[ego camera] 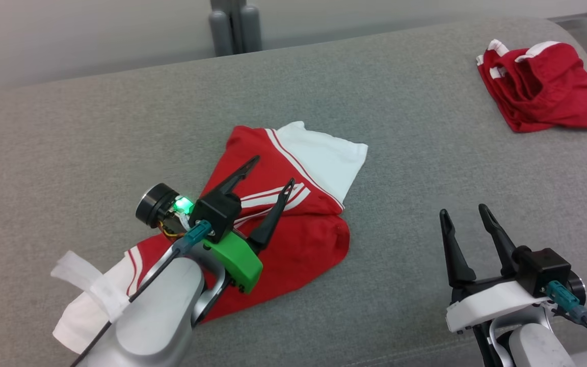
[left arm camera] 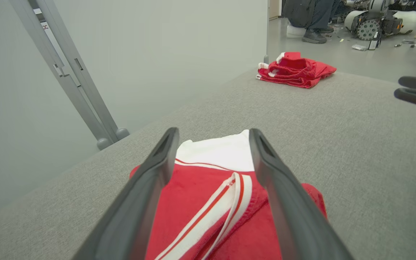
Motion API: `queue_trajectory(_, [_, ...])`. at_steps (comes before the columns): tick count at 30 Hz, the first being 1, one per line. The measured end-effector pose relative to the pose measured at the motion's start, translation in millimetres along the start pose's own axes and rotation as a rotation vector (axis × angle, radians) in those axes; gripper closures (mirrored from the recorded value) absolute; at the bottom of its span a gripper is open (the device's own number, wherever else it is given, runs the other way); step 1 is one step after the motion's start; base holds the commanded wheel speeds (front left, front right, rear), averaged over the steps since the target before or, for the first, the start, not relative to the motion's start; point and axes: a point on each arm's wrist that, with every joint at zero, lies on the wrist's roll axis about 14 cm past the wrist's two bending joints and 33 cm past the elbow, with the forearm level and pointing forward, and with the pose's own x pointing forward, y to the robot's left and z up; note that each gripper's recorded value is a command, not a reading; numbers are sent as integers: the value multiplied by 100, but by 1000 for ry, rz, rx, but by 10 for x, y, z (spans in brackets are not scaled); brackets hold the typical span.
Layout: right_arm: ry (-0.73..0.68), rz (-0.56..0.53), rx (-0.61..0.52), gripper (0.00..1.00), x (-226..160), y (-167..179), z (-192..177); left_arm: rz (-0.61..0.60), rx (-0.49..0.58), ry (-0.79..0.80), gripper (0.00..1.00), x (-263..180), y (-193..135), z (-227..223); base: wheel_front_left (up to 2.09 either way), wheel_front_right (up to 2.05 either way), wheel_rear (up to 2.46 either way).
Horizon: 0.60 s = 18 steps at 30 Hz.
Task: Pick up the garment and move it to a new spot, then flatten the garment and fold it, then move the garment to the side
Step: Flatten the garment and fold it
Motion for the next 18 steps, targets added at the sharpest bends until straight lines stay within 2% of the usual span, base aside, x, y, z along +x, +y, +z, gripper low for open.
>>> queue_trajectory(9, [27,-102,-5,0,-96,-299,-75,-140,-36,214,0,166,-273,-760,0,0,0])
queue_trajectory(14, [44,-139,-9,0,-147,-406,-119,-146,-68,281,0,201,-278,-1014,0,0,0])
queue_trajectory(15, [46,-144,-10,0,-154,-420,-124,-143,-74,291,80,207,-269,-1052,0,0,0])
queue_trajectory(16, [48,-148,-10,0,-158,-428,-130,-143,-78,299,100,216,-269,-1078,0,0,0])
queue_trajectory(18, [50,-149,-11,0,-157,-432,-135,-141,-82,308,100,234,-264,-1103,0,0,0])
